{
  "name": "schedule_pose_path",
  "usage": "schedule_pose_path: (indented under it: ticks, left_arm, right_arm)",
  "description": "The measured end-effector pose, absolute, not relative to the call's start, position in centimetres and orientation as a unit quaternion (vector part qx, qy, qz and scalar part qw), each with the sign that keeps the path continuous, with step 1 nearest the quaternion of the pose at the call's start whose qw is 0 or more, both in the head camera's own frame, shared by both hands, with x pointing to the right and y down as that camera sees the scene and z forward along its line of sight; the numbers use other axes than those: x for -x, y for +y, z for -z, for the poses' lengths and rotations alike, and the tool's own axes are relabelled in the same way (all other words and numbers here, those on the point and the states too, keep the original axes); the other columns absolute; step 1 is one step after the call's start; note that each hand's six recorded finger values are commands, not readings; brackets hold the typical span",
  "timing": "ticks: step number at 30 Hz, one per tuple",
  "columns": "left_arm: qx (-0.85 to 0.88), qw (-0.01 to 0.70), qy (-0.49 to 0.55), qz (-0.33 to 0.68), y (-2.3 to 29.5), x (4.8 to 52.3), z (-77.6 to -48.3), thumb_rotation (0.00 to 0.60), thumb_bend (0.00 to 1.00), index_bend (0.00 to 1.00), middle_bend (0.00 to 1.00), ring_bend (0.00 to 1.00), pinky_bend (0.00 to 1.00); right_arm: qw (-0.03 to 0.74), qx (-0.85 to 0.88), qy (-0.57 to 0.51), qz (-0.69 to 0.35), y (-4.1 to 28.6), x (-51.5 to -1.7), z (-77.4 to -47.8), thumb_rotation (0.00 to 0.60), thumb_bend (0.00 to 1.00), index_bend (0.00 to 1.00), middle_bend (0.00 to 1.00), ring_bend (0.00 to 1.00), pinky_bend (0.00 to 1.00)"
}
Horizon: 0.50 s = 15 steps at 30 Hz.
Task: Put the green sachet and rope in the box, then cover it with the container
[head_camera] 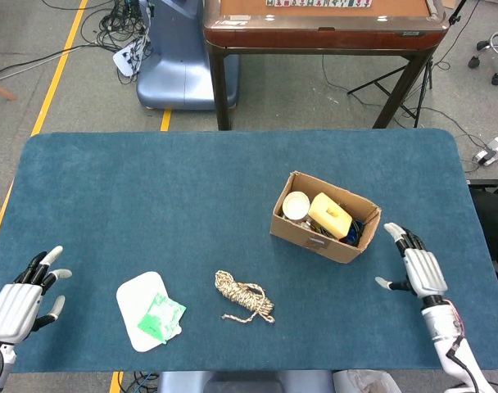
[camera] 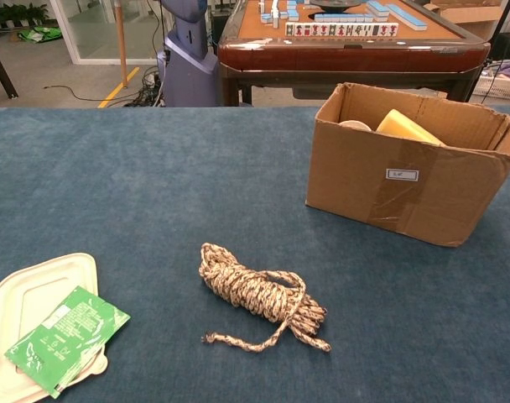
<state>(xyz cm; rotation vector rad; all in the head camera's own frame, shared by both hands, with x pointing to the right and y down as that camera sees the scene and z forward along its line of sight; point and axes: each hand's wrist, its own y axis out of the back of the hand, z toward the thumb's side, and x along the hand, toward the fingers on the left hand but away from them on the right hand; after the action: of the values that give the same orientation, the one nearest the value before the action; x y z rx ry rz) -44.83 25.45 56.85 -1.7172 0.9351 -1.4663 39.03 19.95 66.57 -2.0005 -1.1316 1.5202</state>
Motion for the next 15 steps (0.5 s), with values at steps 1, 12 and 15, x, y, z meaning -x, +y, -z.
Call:
schedule_pose_path:
  ticks: [1,12,15]
  left_arm:
    - [0.66,0.342,0.359,0.564,25.5,44.8,-56.9,0.6,0.41,0.32,0.07,0.01,0.28]
    - [0.659,0.34,0.36,0.566,25.6,44.9,-56.7,0.6,0.41,0.32,0.07,0.01,0.28]
    - [0.659,0.339,0.361,0.566,25.6,45.0,-56.7,0.6,0.41,0.32,0.07,0.01,0.28]
  right_arm:
    - [0.185,0.716,-0.4,-0.541,20.0,-38.9,-66.9,0.6,0.0,0.0,0.0,0.0,0.07]
    - [0.166,0.748,-0.386,-0.513,18.9,-35.8,-69.3,0.6,0.0,0.0,0.0,0.0,0.05]
    - [0.171,0.752,-0.39,-0.502,18.1,-34.8,-69.5,0.6,0.0,0.0,0.0,0.0,0.05]
